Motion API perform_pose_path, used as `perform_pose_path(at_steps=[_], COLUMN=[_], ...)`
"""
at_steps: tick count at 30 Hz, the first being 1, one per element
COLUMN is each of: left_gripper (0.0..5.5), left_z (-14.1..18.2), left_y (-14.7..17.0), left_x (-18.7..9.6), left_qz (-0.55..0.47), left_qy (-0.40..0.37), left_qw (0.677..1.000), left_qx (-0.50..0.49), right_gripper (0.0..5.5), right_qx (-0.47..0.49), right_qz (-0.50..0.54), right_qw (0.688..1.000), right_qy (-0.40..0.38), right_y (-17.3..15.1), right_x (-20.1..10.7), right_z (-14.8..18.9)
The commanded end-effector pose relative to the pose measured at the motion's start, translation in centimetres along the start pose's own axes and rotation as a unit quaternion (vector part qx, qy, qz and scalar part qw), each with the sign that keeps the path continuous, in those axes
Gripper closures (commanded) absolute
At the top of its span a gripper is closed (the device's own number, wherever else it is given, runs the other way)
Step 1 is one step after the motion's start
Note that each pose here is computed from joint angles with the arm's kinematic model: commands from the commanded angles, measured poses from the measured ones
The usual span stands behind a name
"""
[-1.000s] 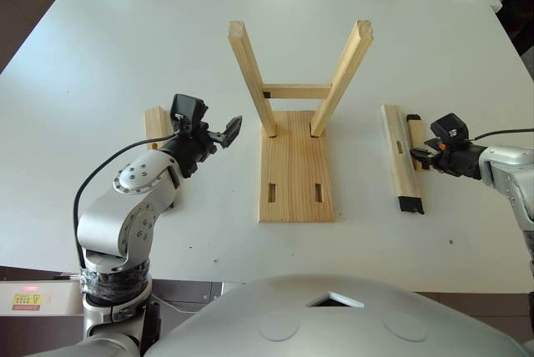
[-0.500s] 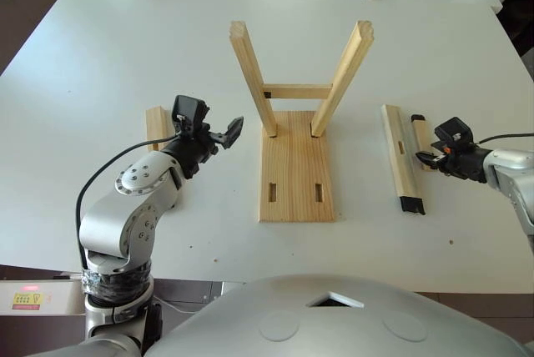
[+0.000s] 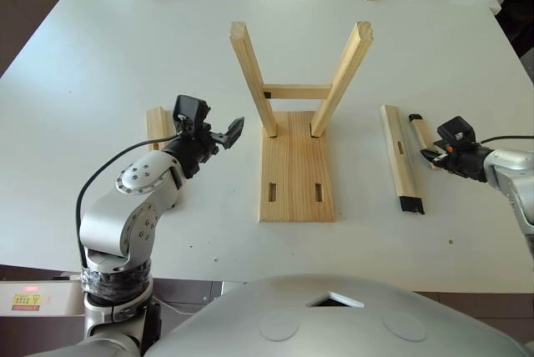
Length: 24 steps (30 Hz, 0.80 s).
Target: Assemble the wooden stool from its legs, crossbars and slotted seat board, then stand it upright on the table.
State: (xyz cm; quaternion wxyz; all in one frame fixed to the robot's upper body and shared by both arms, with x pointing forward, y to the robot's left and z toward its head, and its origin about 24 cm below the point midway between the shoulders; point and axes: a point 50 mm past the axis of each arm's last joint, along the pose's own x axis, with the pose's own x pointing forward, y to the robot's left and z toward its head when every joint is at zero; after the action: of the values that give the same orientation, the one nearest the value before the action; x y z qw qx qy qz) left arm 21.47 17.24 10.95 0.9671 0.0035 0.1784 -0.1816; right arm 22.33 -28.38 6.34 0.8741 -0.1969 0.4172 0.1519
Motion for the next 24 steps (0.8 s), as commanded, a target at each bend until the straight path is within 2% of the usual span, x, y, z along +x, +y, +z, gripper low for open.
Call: perform_pose_path(at_steps=[1, 13, 19, 24], left_gripper=[1.39, 1.39, 1.39, 1.39], left_z=[0.1, 0.5, 1.6, 3.6], left_y=[0.0, 0.5, 2.8, 5.6], left_x=[0.1, 0.4, 0.1, -0.6], left_qz=[0.004, 0.011, 0.053, 0.103], left_qy=[0.0, -0.011, -0.024, -0.057], left_qw=[1.0, 1.0, 0.998, 0.992], left_qx=[0.004, 0.006, 0.028, 0.052], right_gripper=[4.16, 4.18, 4.21, 4.86], right_qx=[0.028, 0.026, 0.049, 0.079], right_qz=[0.035, 0.03, -0.019, -0.056], right_qw=[0.998, 0.999, 0.997, 0.988], right_qy=[0.046, 0.023, -0.053, -0.119], right_y=[1.4, 1.3, -0.6, -2.0], right_x=[1.1, 1.4, 1.2, 0.7], right_z=[-2.1, -1.2, 1.9, 4.2])
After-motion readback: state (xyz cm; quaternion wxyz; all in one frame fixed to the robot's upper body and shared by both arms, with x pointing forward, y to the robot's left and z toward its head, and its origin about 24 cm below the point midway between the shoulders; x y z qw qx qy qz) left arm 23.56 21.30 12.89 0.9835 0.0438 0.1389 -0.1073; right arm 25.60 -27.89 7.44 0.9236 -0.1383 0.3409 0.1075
